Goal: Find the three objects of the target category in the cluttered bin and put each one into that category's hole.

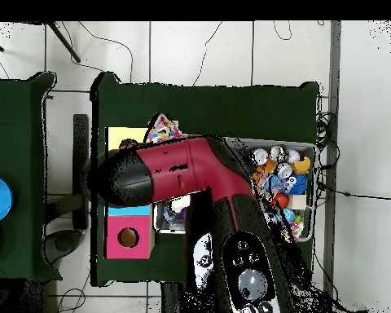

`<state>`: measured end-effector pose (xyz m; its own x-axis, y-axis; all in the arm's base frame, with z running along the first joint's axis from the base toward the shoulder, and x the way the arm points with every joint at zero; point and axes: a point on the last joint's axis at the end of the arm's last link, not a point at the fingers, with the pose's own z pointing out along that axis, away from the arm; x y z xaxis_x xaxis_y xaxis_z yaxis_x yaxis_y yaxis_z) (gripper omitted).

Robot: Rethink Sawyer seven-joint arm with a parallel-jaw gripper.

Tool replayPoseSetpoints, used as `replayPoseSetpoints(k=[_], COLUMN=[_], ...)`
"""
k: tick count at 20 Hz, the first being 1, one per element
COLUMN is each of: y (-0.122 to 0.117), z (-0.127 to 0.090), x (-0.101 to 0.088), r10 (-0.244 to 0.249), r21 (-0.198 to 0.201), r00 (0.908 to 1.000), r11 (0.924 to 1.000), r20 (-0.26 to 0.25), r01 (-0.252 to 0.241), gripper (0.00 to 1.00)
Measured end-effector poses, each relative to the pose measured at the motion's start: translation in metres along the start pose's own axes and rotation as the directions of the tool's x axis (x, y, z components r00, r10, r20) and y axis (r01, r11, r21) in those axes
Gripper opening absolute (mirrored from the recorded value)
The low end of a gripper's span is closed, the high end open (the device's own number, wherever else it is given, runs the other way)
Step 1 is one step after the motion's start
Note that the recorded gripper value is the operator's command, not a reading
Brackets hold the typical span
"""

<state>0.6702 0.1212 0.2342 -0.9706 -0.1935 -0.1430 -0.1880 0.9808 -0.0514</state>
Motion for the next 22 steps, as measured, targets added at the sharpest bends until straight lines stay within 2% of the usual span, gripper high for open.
replayPoseSetpoints(k=[4, 9, 16, 22], y=[0.013, 0.036, 0.067, 0.083], z=[-0.014, -0.034, -0.059, -0.071], x=[0.001, 0.006, 0.013, 0.008], r10=[-0.002, -0.013, -0.04, -0.054], r21=[-0.004, -0.011, -0.007, -0.005], r00=[0.9998, 0.9977, 0.9911, 0.9903], r11=[1.0, 0.9999, 0.9992, 0.9985], r20=[-0.017, -0.066, -0.127, -0.128], r01=[0.002, 0.013, 0.039, 0.054], gripper=[0.0, 0.0, 0.0, 0.0])
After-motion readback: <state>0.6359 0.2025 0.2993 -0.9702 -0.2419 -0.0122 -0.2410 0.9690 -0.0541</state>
